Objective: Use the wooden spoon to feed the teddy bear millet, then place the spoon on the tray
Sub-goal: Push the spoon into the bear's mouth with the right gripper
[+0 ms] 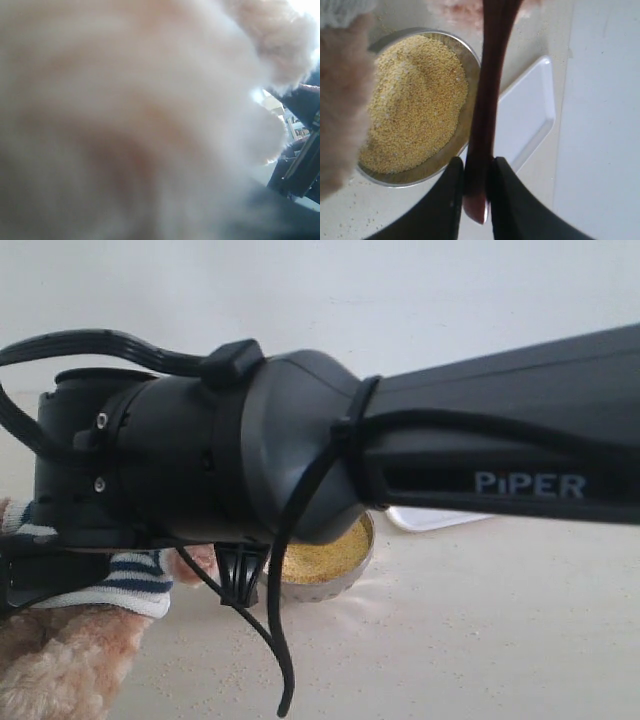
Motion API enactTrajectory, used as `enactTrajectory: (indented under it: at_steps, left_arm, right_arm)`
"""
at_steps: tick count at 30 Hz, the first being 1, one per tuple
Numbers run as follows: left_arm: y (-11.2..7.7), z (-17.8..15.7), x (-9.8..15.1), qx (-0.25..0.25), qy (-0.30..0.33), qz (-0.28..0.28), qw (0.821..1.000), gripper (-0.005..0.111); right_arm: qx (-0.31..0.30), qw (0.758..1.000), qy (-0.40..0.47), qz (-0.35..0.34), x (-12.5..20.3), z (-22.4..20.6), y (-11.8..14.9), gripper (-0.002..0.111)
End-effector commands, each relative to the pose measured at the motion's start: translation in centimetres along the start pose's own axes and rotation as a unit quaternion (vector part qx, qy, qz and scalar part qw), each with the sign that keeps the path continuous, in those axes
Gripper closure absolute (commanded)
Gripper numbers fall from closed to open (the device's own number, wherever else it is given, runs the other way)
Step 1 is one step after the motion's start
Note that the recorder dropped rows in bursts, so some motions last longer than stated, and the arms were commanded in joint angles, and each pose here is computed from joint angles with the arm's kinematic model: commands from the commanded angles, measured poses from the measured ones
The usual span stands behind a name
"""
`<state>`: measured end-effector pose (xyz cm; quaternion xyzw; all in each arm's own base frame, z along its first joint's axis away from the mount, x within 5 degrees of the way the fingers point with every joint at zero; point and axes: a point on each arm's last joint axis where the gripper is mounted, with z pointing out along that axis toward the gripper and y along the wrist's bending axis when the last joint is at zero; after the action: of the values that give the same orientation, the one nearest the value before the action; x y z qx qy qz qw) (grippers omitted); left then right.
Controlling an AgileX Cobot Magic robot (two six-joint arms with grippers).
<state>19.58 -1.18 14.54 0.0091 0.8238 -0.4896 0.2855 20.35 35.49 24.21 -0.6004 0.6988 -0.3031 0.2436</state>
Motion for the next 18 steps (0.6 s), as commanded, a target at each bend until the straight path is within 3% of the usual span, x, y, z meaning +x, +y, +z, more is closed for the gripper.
enactTrajectory:
  at_steps: [1,18]
  left_arm:
    - [-0.3,-0.1,-0.4,0.017,-0.010,0.006,1.000,0.102]
    - [-0.3,-0.1,-0.4,0.017,-0.010,0.006,1.000,0.102]
  right_arm:
    - [0.023,1.000,-0.006,0.000,0.0,-0.6,-0.3,0.107]
    - [0.040,0.998,-0.027,0.040,0.5,-2.2,-1.5,0.107]
